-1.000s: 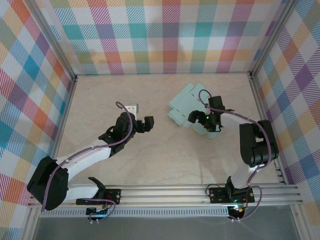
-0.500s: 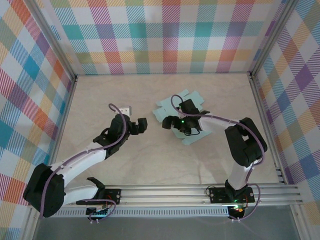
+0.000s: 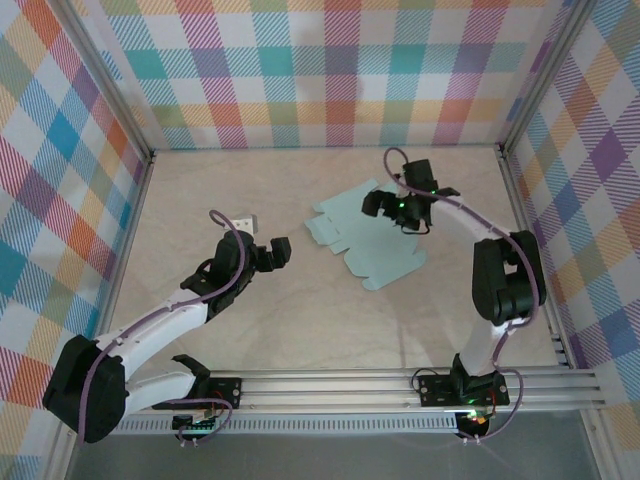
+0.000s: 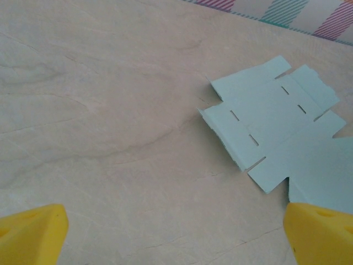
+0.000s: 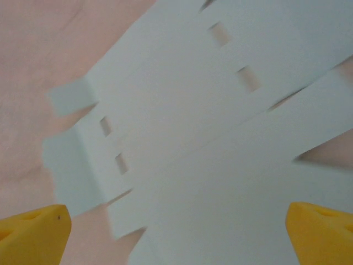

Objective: Fold the paper box

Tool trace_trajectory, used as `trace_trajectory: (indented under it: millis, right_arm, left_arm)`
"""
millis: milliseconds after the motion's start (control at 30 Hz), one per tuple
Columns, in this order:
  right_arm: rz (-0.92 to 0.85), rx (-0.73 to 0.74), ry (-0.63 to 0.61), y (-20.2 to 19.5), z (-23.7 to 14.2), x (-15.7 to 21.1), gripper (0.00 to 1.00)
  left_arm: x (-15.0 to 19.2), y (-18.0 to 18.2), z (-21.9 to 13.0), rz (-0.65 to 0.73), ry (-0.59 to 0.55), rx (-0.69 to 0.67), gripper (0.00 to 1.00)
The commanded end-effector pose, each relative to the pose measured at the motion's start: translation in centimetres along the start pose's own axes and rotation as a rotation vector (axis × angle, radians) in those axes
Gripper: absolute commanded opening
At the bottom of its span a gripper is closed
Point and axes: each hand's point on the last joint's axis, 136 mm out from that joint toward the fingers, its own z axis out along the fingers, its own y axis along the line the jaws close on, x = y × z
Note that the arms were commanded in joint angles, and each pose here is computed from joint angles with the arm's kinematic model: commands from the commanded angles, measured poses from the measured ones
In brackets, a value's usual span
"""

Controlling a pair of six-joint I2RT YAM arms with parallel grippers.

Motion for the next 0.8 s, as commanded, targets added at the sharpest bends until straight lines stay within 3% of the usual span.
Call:
trace_trajectory:
  millis: [0, 133, 367, 767]
  right_arm:
    - [0.000, 0.058, 0.093, -3.0, 1.0, 1.1, 1.00]
    - [0.040, 0.072, 0.117, -5.1, 1.3, 1.7, 1.00]
    - [0.083, -0.033, 0.174, -3.7, 1.2, 5.2, 0.97]
    - [-0.029, -0.112, 0.277, 4.9, 1.9, 13.2, 0.92]
  left_arm:
    - [0.2, 0.1, 0.1, -0.010, 0.019, -0.002, 1.00]
    - [0.2, 0.1, 0.0, -0.007, 0.026, -0.003, 1.00]
    - [0.2, -0.5, 0.3, 0.001, 0.046, 0.010, 1.00]
    - [0.2, -1.4, 0.3, -0.075, 0.101, 0.045, 1.00]
